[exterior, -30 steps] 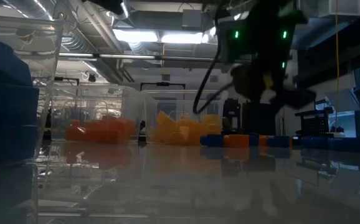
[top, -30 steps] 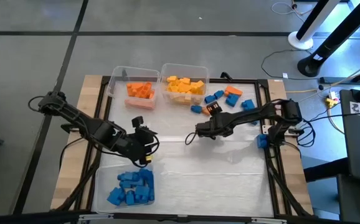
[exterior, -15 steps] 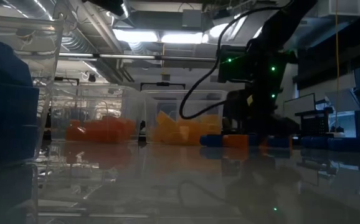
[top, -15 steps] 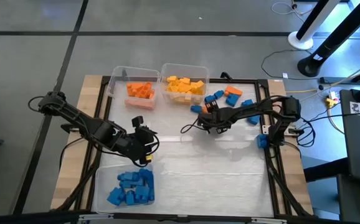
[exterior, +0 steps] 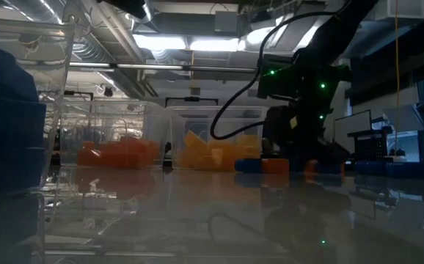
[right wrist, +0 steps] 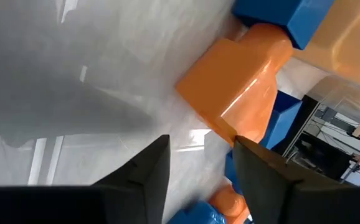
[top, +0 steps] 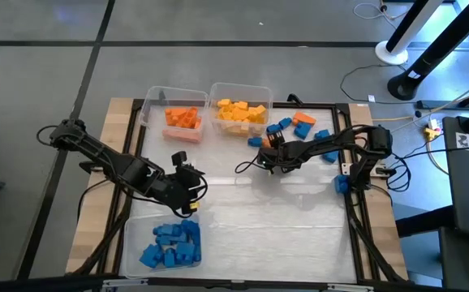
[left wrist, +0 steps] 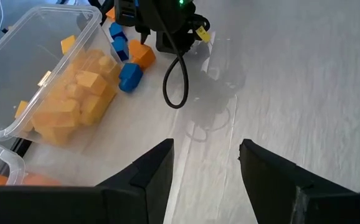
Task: Sort blocks
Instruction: Put the orange game piece into the top left transparent bin
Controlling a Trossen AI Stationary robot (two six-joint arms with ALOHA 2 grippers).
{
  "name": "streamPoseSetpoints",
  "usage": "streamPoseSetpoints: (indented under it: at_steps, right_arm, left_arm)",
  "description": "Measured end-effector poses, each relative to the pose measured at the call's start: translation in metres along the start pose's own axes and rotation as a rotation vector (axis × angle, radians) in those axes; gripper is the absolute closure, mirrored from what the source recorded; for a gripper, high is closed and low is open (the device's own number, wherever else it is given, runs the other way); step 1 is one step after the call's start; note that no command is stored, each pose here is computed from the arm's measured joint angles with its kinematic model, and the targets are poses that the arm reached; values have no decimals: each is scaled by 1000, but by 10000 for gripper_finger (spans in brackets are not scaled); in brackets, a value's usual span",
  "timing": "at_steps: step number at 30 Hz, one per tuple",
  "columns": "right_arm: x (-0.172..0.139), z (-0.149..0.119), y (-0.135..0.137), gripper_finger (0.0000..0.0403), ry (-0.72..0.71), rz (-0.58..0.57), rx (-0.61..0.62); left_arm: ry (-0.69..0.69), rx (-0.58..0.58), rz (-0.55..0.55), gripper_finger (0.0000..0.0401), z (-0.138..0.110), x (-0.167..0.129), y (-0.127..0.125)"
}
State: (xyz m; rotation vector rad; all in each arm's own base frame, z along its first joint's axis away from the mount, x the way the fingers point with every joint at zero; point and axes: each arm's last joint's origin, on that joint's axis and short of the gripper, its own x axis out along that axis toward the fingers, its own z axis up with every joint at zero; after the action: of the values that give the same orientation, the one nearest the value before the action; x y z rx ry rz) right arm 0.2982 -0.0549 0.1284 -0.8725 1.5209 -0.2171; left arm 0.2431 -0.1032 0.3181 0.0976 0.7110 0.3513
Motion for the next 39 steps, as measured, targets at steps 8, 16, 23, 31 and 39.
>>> streamPoseSetpoints:
  at_steps: [8,16,23,31,39]
  right_arm:
    - [0,1,-1,253,-1,-14,-25]
    - [0,5,-4,254,-39,-34,-15]
    - [-9,11,5,254,-35,-69,-58]
    - [-9,12,3,254,-38,-102,-38]
    - [-1,11,-6,254,-104,-52,26]
  left_arm:
    - [0,13,0,232,0,0,0]
    - [0,18,0,232,0,0,0]
    - [0,18,0,232,0,0,0]
    - [0,15,0,232,0,0,0]
    - [0,-1,0,232,0,0,0]
